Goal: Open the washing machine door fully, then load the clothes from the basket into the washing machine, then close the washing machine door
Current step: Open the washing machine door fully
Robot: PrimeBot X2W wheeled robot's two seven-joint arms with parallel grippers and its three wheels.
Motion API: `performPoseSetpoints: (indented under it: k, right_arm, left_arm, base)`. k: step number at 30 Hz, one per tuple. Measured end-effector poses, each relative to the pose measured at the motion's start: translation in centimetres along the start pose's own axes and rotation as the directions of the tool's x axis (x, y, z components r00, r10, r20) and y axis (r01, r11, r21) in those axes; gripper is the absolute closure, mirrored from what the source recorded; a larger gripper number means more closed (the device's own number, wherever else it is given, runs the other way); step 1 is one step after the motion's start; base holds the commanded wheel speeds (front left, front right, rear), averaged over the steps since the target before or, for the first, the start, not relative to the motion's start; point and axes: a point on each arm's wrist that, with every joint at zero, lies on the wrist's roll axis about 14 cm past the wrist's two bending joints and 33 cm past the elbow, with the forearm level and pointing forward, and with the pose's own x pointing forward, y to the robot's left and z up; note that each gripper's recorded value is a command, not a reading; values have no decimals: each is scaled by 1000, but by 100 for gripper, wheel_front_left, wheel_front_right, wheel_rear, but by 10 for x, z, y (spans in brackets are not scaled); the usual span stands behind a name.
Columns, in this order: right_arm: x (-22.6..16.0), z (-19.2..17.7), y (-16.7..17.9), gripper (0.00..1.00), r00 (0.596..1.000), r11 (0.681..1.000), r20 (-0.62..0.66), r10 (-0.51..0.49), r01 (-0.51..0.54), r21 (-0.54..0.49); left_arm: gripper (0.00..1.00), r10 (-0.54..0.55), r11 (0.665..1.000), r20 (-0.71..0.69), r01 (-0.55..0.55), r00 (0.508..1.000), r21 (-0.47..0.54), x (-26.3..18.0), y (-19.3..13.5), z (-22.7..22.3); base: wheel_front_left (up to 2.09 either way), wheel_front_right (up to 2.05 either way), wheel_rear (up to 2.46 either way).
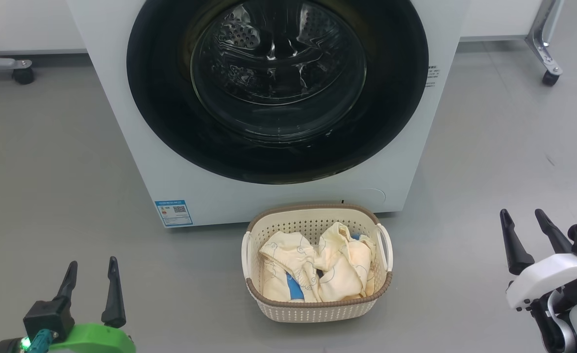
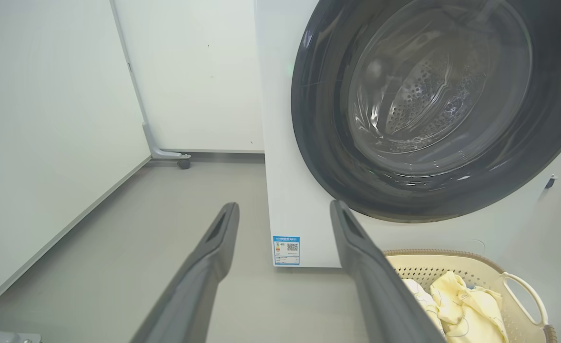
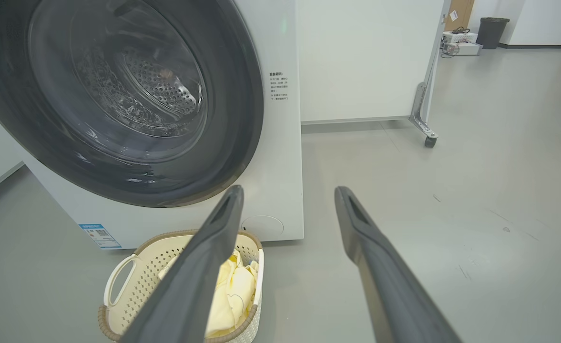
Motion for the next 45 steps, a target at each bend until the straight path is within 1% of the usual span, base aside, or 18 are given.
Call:
performPoseSetpoints:
  k: [15, 24, 29, 45]
  right_arm:
    - [3, -2, -1, 0, 1000, 1000, -5, -7, 7, 0]
    - [5, -3, 0, 0, 1000, 1000, -8, -3, 3, 0]
    - [7, 3, -3, 0, 1000, 1000, 21, -16, 16, 0]
    - [11, 4, -3, 0, 999, 1000, 31, -13, 13, 0]
  left_arm:
    - [0, 9, 1000, -1, -9, 1000, -7, 2, 2, -1]
    - [0, 17, 1000, -5, -17, 1000, -4, 2, 4, -2]
    - [0, 36, 999, 26, -35, 999, -42, 3, 4, 6]
    - [0, 41, 998, 19, -41, 999, -41, 5, 7, 4]
  base:
    - [43, 43, -85]
    - [72, 72, -143]
    - [84, 84, -169]
    - [63, 63, -126]
